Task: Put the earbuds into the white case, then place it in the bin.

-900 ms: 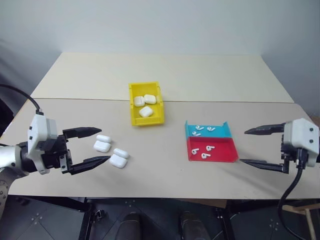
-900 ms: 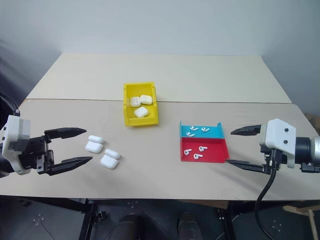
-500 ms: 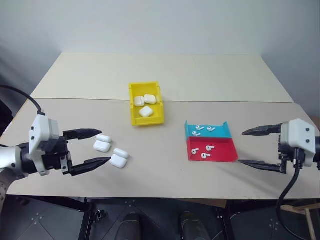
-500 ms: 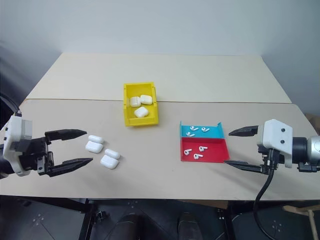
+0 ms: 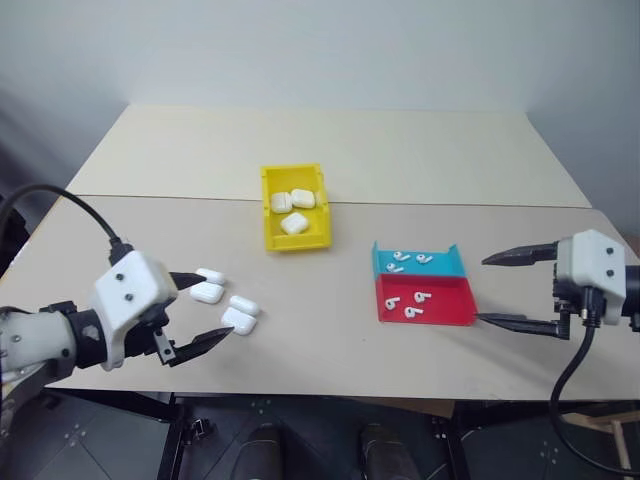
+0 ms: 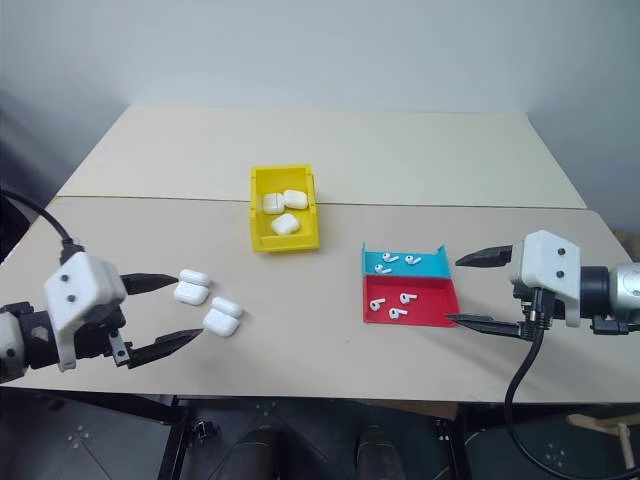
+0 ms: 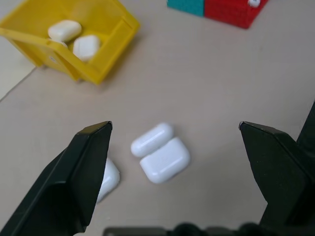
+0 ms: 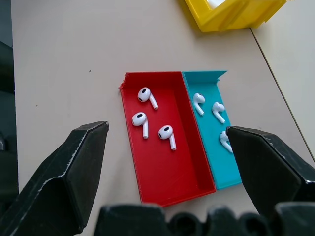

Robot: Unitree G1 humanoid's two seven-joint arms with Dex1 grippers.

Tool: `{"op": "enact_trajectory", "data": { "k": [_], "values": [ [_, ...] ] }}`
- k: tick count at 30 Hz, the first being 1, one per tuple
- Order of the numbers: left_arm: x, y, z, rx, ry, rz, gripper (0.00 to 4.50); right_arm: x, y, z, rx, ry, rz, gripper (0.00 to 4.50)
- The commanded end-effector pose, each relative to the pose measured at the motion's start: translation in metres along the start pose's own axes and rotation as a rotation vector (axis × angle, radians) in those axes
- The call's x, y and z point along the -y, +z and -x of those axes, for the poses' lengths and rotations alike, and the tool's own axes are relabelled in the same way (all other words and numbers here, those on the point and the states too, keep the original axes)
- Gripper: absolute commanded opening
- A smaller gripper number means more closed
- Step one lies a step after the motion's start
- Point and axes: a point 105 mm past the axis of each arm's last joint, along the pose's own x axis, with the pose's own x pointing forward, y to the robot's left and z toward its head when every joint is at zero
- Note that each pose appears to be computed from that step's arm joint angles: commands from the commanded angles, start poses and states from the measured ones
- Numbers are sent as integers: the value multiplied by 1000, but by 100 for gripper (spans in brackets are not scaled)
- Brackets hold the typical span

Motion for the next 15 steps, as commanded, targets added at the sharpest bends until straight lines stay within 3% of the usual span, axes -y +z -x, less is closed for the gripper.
{"op": "enact_trajectory", "data": {
  "k": [1, 9, 15],
  "values": [
    [-20, -17, -6, -149, 137, 138, 450, 0, 4, 2, -7, -6, 7, 444],
    [-55, -26, -7, -364, 224, 350, 450, -1, 0, -1, -16, -12, -33, 444],
    [-83, -29, -8, -439, 228, 482, 450, -2, -1, -7, -8, -16, -52, 444]
  ]
}}
